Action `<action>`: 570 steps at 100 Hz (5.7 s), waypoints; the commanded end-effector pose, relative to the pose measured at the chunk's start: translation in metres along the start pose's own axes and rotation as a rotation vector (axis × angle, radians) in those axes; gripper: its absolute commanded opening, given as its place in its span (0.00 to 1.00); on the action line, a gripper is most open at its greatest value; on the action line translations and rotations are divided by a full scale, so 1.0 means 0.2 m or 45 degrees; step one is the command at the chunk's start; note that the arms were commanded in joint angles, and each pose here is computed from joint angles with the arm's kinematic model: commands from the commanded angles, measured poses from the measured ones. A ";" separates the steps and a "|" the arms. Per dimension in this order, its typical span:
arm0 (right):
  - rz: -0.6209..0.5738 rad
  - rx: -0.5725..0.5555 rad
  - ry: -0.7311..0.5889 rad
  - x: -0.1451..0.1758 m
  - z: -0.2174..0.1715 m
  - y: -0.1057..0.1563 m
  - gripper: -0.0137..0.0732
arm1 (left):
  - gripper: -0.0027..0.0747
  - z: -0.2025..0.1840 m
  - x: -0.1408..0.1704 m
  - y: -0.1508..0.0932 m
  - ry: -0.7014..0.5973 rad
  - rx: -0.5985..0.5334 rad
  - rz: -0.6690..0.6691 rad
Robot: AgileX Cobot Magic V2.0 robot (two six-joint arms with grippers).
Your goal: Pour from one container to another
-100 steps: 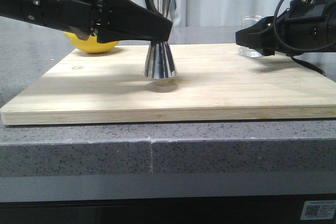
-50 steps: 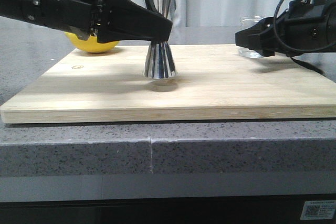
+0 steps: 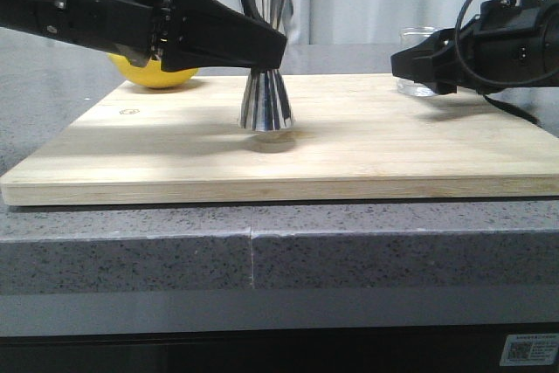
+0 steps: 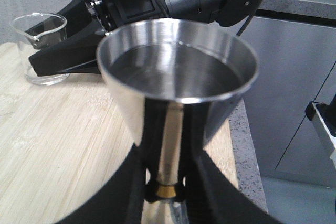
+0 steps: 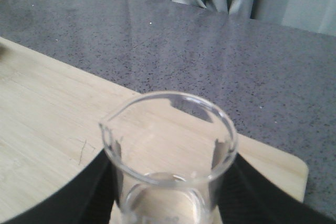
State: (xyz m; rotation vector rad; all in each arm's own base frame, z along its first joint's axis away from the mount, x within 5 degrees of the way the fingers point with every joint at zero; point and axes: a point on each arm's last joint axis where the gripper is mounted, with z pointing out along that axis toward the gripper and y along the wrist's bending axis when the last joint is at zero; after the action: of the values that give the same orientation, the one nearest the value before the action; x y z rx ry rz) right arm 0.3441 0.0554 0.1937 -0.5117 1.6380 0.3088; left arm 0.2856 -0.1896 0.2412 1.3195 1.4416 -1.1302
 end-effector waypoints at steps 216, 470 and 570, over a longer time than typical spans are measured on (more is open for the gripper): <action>-0.089 -0.005 0.085 -0.25 -0.17 0.03 0.69 | 0.01 -0.02 -0.15 -0.03 -0.142 0.023 0.045; -0.263 0.208 -0.406 -0.93 -0.87 0.23 0.69 | 0.01 -0.25 -0.13 0.18 -0.211 -0.388 0.039; -0.251 0.201 -0.413 -0.93 -0.87 0.24 0.69 | 0.01 -0.25 -0.11 0.19 -0.198 -0.387 0.035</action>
State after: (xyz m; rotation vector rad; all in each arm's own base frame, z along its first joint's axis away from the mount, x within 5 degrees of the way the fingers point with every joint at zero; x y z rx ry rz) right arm 0.1893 0.0383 0.3849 -0.4697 1.3400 0.0791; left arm 0.3259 -0.1428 0.2432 1.0593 1.5344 -0.8844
